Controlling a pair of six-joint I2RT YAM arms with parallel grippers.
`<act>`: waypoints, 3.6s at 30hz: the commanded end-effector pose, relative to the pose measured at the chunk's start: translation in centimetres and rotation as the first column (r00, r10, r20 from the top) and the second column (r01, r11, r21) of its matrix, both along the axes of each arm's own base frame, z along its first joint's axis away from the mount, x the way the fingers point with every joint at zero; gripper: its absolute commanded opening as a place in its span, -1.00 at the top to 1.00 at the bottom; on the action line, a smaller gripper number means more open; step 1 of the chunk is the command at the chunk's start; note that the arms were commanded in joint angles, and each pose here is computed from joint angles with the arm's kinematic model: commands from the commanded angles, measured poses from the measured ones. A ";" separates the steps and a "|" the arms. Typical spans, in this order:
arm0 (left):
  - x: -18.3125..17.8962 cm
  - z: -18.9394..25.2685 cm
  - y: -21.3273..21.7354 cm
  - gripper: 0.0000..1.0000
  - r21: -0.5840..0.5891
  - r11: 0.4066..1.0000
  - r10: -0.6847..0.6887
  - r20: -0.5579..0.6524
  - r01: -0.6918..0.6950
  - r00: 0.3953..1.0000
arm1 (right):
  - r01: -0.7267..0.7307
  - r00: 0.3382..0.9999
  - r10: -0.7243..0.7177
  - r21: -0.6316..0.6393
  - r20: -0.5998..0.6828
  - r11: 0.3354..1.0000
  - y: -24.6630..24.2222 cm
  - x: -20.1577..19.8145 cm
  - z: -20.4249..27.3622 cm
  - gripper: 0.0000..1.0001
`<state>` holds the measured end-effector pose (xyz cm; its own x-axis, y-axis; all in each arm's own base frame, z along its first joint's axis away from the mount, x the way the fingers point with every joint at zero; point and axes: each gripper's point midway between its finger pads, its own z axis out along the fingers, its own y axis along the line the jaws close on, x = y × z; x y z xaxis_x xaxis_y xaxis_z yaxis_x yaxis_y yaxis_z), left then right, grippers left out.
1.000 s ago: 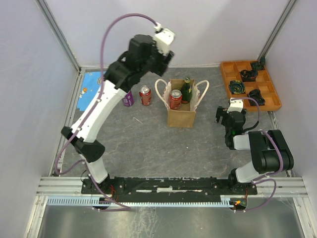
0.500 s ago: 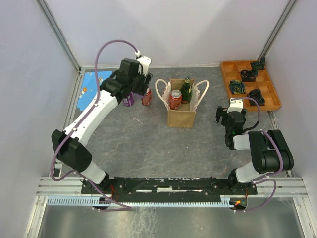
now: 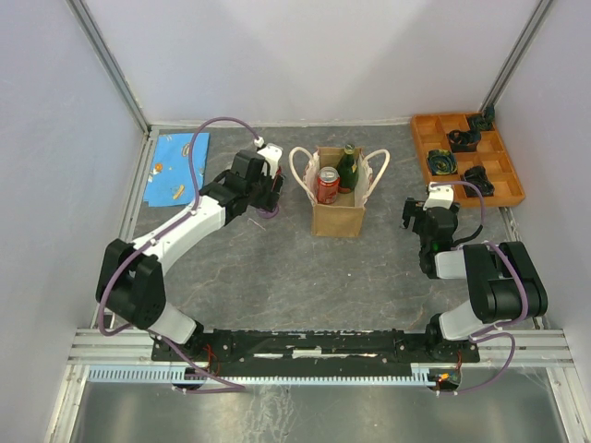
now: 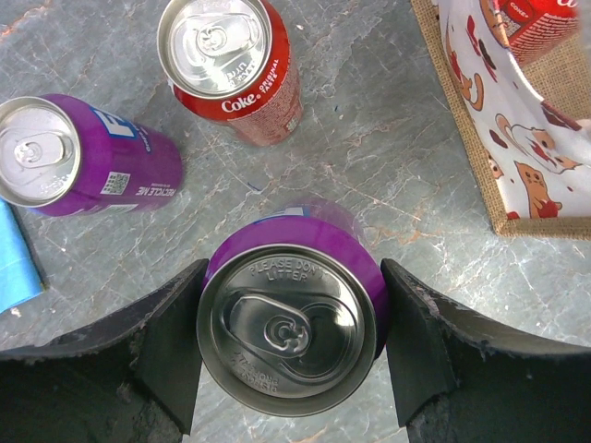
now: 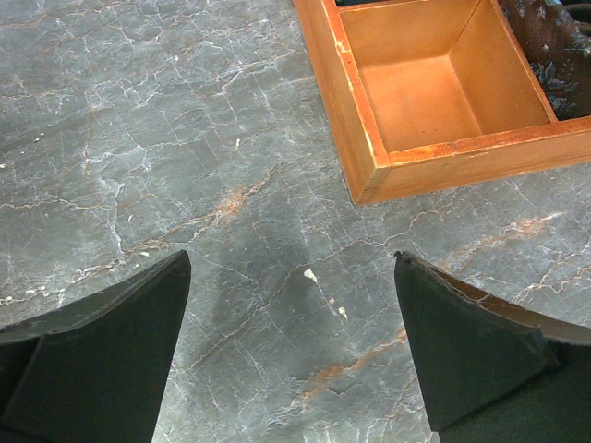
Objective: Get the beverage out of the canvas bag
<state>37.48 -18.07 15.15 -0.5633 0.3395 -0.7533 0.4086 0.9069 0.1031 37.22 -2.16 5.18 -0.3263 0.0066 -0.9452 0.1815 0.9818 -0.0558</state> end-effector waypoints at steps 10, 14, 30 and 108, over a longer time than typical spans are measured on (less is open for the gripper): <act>5.4 0.5 -2.6 0.94 -0.079 0.996 0.061 0.121 -0.052 0.991 | -0.004 0.998 0.004 0.004 0.062 1.000 0.1 1.2 1.9 -0.99; 5.8 -1.2 -2.7 0.94 -0.046 0.997 0.057 0.084 -0.054 0.995 | -0.004 0.998 0.004 0.004 0.062 1.000 0.1 1.2 1.9 -0.99; 6.0 -0.8 -1.9 -0.61 -0.007 0.995 0.098 0.069 -0.097 0.993 | -0.004 0.998 0.004 0.004 0.062 1.000 0.1 1.2 1.9 -0.99; 9.5 -0.9 -17.2 -0.79 0.140 0.924 -0.353 -0.045 0.356 0.935 | -0.004 0.998 0.003 0.004 0.062 1.000 0.1 1.2 1.9 -0.99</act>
<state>45.53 -35.42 14.57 -0.4285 0.6178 -0.6593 0.7000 0.6884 0.1901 37.22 -2.16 5.18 -0.3264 0.0063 -0.9452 0.1814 0.9818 -0.0561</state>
